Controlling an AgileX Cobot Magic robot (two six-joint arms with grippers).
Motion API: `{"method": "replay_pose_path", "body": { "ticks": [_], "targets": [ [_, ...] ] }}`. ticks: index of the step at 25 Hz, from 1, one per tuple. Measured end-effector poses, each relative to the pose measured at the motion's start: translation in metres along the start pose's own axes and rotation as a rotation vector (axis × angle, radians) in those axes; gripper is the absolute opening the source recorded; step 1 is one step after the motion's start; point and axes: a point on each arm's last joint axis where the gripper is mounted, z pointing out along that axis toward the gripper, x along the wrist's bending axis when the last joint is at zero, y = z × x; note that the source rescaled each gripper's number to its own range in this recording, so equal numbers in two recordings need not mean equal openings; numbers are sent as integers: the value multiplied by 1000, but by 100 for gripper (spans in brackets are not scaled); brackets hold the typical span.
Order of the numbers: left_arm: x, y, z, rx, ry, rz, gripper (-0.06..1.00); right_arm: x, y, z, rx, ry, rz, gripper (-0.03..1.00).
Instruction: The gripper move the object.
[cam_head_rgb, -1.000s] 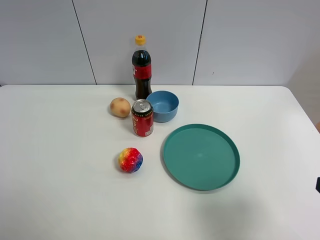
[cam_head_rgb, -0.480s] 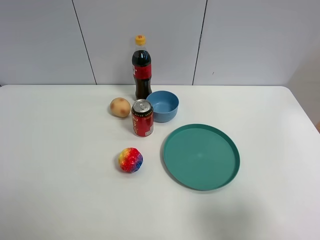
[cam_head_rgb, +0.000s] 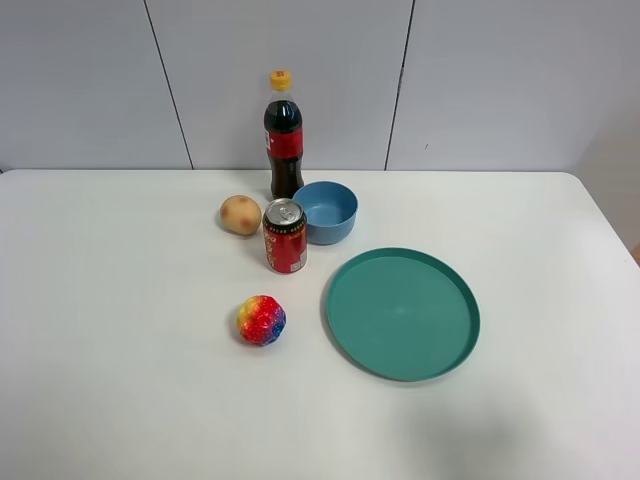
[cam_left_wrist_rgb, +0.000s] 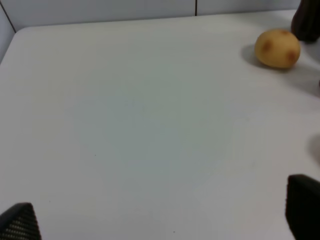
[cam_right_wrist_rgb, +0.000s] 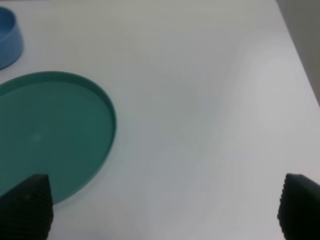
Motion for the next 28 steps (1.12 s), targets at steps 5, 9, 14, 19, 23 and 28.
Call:
{"method": "replay_pose_path", "body": {
  "ticks": [5,9,14,19,23,28],
  "targets": [
    [0,0,0,0,0,0,100,-1,0,0,0,-6,19,100],
    [0,0,0,0,0,0,100,-1,0,0,0,-6,19,100],
    [0,0,0,0,0,0,100,-1,0,0,0,-6,19,100],
    [0,0,0,0,0,0,100,-1,0,0,0,-6,19,100],
    [0,0,0,0,0,0,100,-1,0,0,0,-6,19,100],
    [0,0,0,0,0,0,100,-1,0,0,0,-6,19,100]
  ]
}}
